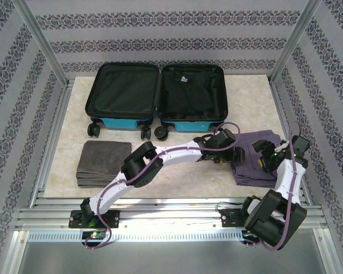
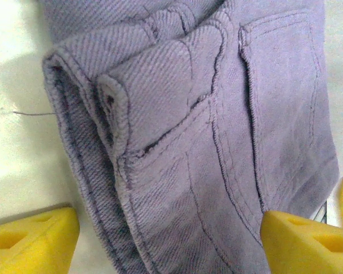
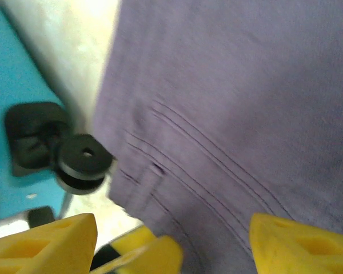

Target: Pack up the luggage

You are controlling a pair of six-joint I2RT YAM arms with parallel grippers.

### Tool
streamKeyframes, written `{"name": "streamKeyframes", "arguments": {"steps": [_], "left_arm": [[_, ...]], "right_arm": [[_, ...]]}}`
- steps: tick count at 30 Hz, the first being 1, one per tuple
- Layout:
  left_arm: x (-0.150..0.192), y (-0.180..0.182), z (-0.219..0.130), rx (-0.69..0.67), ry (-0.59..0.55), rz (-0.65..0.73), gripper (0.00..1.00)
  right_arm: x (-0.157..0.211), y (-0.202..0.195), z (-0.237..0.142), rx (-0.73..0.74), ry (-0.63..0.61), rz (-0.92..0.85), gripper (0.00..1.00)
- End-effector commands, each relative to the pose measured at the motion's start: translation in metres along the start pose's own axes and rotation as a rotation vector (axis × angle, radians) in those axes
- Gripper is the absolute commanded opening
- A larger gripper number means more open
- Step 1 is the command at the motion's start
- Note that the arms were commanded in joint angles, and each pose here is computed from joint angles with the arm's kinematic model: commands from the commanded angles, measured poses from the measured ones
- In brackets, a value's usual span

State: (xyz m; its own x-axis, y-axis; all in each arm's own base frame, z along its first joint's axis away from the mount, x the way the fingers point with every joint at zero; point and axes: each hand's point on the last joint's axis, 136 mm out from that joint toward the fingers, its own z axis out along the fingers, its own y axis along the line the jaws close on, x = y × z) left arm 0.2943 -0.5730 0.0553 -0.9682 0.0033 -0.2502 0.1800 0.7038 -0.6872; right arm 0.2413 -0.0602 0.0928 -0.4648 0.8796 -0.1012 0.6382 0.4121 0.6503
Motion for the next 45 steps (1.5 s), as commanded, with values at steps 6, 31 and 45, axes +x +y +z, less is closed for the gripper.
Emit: {"name": "streamKeyframes", "arguments": {"steps": [6,31,45], "left_arm": [[0.012,0.009,0.018,-0.044,0.072,0.029,0.82],[-0.024,0.019,0.042,0.010,-0.026,-0.018,0.34],[-0.062,-0.014,-0.012,-0.002,-0.079,0.216,0.00]], "right_arm": [[0.038,-0.029,0.032,-0.031,0.108,0.144,0.70],[0.048,0.041,0.020,-0.316,0.226,0.162,0.70],[-0.005,0.058,-0.021,-0.264,0.017,-0.030,0.68]]}}
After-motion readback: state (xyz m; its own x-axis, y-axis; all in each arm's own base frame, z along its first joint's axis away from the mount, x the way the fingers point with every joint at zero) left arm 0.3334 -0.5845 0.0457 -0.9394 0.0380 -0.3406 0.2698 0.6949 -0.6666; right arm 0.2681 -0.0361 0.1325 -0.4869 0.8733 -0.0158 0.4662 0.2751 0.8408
